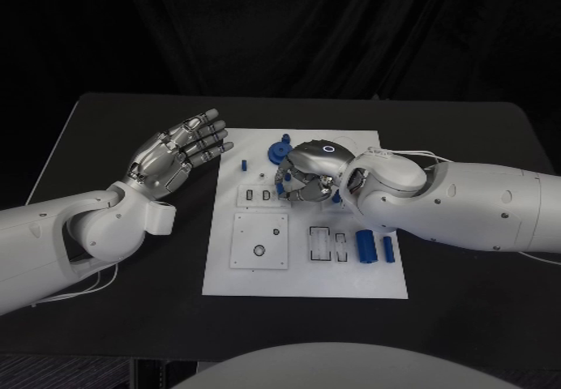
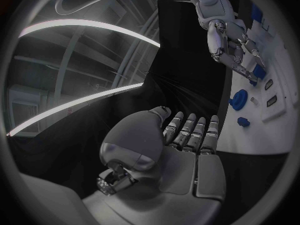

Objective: Assemble the parts on the task board

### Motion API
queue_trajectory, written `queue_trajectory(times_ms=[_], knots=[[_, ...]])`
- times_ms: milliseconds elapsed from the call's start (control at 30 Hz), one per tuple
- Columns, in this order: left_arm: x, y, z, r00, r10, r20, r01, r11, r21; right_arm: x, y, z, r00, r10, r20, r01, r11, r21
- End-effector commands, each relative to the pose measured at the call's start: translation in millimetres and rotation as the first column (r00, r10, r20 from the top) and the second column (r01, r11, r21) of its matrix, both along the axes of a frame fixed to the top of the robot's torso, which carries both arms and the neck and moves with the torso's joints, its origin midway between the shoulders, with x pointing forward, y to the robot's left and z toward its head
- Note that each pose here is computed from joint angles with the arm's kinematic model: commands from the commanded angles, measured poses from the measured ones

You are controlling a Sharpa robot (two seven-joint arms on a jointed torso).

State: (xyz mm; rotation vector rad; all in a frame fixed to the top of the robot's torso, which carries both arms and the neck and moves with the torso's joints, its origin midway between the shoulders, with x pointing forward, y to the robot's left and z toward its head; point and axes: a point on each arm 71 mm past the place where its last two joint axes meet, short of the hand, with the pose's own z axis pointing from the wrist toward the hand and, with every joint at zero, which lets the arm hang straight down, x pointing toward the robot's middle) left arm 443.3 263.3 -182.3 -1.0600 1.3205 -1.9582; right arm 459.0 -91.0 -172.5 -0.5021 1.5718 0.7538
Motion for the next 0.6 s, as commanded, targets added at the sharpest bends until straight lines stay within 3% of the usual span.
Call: queue_trajectory(times_ms=[33, 600], knots=[[-1.0, 1.4, 5.6, 0.997, 0.015, 0.070, -0.011, 0.998, -0.060, 1.0, -0.8, -3.3, 1.000, -0.023, -0.004, 0.023, 0.999, -0.030], [-1.0, 1.2, 3.9, 0.998, 0.013, 0.066, -0.009, 0.998, -0.060, 0.8, 1.2, -5.5, 1.000, -0.021, -0.010, 0.021, 0.999, -0.037]])
